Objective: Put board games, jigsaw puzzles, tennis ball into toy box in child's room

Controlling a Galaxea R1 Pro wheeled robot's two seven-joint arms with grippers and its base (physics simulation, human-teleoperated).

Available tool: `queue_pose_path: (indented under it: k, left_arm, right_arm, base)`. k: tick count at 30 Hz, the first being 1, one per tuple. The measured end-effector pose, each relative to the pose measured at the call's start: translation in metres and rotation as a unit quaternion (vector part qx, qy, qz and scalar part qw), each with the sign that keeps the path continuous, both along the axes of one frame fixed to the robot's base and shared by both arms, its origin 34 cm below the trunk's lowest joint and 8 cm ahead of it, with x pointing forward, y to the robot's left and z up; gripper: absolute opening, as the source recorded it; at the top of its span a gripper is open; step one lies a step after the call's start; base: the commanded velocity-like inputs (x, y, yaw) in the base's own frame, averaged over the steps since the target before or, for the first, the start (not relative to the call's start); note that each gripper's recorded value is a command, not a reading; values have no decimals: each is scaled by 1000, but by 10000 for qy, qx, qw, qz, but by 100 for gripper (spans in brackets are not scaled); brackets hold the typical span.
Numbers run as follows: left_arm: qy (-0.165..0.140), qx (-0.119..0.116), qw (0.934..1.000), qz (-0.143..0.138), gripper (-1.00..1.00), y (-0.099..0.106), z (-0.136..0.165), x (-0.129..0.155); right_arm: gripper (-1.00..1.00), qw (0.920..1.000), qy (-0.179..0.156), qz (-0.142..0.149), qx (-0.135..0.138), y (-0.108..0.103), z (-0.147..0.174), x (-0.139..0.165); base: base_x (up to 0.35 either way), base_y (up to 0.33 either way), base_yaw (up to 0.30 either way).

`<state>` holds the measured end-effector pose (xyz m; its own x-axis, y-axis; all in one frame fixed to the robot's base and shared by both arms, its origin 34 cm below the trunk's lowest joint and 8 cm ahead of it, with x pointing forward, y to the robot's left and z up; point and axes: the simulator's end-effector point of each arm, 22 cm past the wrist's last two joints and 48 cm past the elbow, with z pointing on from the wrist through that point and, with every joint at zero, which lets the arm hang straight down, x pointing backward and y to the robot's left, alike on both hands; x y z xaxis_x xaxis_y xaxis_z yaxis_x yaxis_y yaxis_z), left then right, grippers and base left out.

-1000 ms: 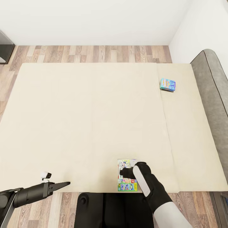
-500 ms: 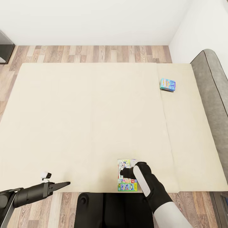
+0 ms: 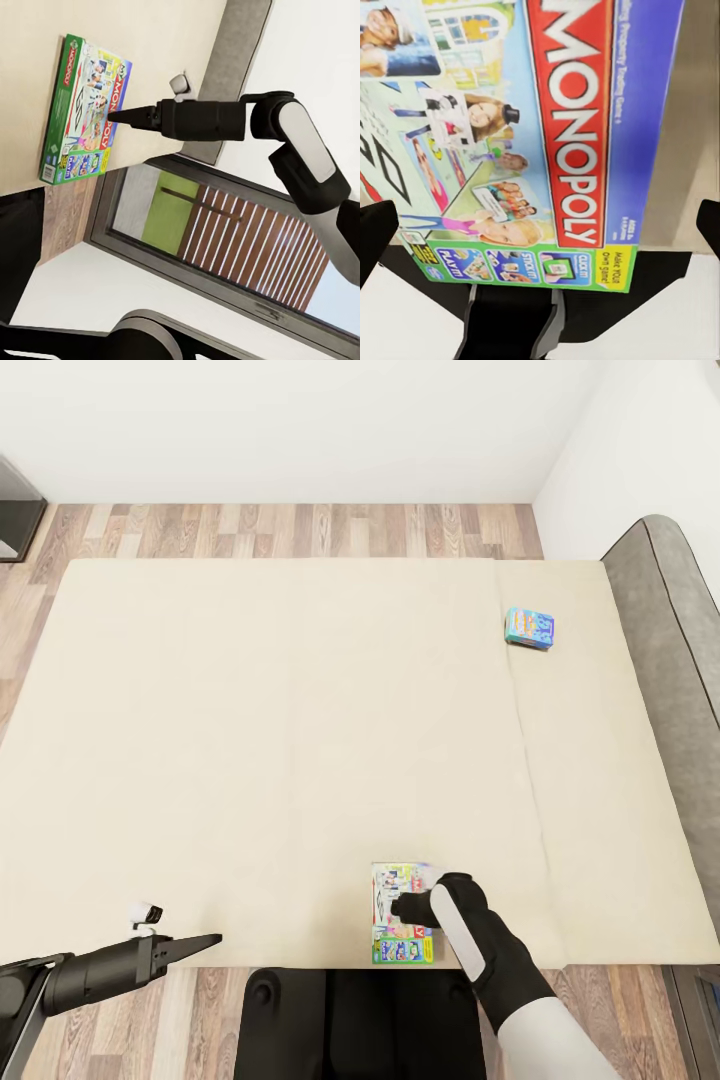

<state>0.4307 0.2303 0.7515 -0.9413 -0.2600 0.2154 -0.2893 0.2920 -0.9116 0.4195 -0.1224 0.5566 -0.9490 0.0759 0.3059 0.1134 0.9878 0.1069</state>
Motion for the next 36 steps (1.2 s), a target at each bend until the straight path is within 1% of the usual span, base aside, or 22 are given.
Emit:
queue_pose_path:
  k: [6, 24, 28, 32, 36]
  left_arm:
    - [-1, -2, 10000, 2, 100, 0, 0, 0]
    - [0, 1, 10000, -1, 100, 0, 0, 0]
    - [1, 1, 10000, -1, 100, 0, 0, 0]
    - [0, 5, 10000, -4, 100, 0, 0, 0]
    - [0, 4, 10000, -3, 100, 0, 0, 0]
  right_arm:
    - [100, 10000, -6, 11, -47, -6, -1, 0]
    - [100, 10000, -40, -23, -5, -4, -1, 2]
    - [100, 9999, -49, -52, 96, 0, -1, 2]
    - [100, 9996, -78, -93, 272, 8, 0, 4]
    - [100, 9993, -85, -111, 358, 12, 1, 4]
  base:
    - [0, 0, 0]
    - [0, 0, 0]
    - [0, 0, 0]
    - [0, 0, 0]
    - [0, 0, 0]
